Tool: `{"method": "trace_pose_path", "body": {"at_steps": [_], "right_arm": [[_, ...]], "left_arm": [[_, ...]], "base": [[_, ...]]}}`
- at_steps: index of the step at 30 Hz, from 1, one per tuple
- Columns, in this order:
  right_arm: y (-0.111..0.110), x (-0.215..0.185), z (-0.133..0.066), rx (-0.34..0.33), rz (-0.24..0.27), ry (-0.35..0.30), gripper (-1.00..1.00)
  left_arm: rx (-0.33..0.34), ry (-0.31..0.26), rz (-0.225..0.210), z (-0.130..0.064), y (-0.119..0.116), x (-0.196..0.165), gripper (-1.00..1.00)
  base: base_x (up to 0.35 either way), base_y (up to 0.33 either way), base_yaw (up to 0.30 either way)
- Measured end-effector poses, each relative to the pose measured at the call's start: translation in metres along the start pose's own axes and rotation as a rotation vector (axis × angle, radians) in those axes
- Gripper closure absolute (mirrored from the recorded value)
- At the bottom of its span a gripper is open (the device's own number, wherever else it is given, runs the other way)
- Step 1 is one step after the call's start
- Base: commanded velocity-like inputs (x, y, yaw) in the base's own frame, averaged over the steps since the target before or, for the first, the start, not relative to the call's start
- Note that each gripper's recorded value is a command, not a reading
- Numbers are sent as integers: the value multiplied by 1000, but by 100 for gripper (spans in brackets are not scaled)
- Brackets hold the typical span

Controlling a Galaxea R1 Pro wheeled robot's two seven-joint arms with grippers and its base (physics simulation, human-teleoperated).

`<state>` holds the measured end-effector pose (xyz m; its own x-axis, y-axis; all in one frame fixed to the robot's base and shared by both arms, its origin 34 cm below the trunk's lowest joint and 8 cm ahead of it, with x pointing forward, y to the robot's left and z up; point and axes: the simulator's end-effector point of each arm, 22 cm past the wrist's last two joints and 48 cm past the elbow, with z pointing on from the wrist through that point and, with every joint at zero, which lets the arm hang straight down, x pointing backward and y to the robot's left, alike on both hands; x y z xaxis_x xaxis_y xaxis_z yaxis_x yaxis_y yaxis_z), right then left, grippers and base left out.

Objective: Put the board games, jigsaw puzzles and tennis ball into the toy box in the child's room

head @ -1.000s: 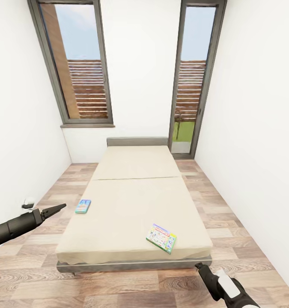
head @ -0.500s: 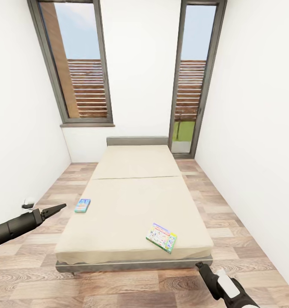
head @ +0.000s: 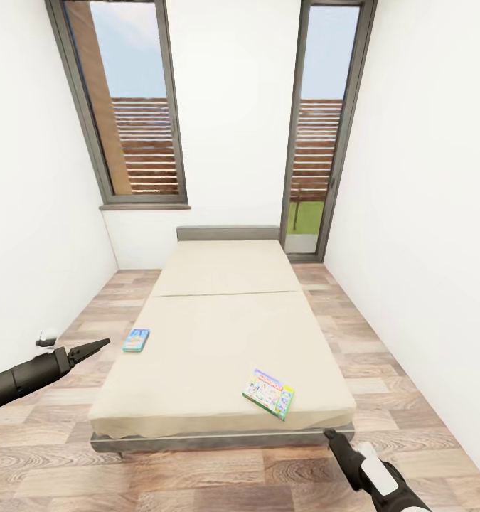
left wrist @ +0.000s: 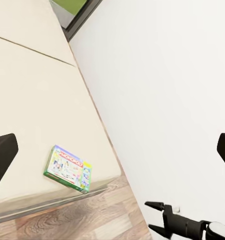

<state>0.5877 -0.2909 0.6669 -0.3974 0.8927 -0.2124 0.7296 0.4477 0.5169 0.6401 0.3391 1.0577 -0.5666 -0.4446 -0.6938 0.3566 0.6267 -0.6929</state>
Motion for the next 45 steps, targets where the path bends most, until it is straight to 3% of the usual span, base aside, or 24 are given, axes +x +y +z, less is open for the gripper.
{"method": "trace_pose_path", "body": {"at_steps": [10, 13, 19, 25, 30, 39, 45], "right_arm": [[-1, 0, 11, -18, 2, -4, -100], [-1, -1, 14, -28, 9, -5, -100], [17, -3, 19, -131, 15, -10, -100], [30, -2, 23, -211, 12, -12, -100], [33, -1, 29, -234, 14, -26, -100], [25, -4, 40, -236, 33, -58, -100], [19, -7, 47, -241, 82, -70, -100]], "left_arm": [[19, -1, -8, 3, 5, 7, -100], [57, 8, -4, 6, -2, 10, -100], [217, 76, 16, 17, -37, 28, -100], [291, 194, 54, 26, -52, 53, -100], [291, 255, 73, 32, -49, 69, -100], [290, 271, 79, 36, -40, 80, -100], [288, 276, 81, 38, -33, 87, -100]], "base": [[0, 0, 0], [0, 0, 0], [0, 0, 0], [0, 0, 0], [0, 0, 0], [0, 0, 0], [0, 0, 0]]}}
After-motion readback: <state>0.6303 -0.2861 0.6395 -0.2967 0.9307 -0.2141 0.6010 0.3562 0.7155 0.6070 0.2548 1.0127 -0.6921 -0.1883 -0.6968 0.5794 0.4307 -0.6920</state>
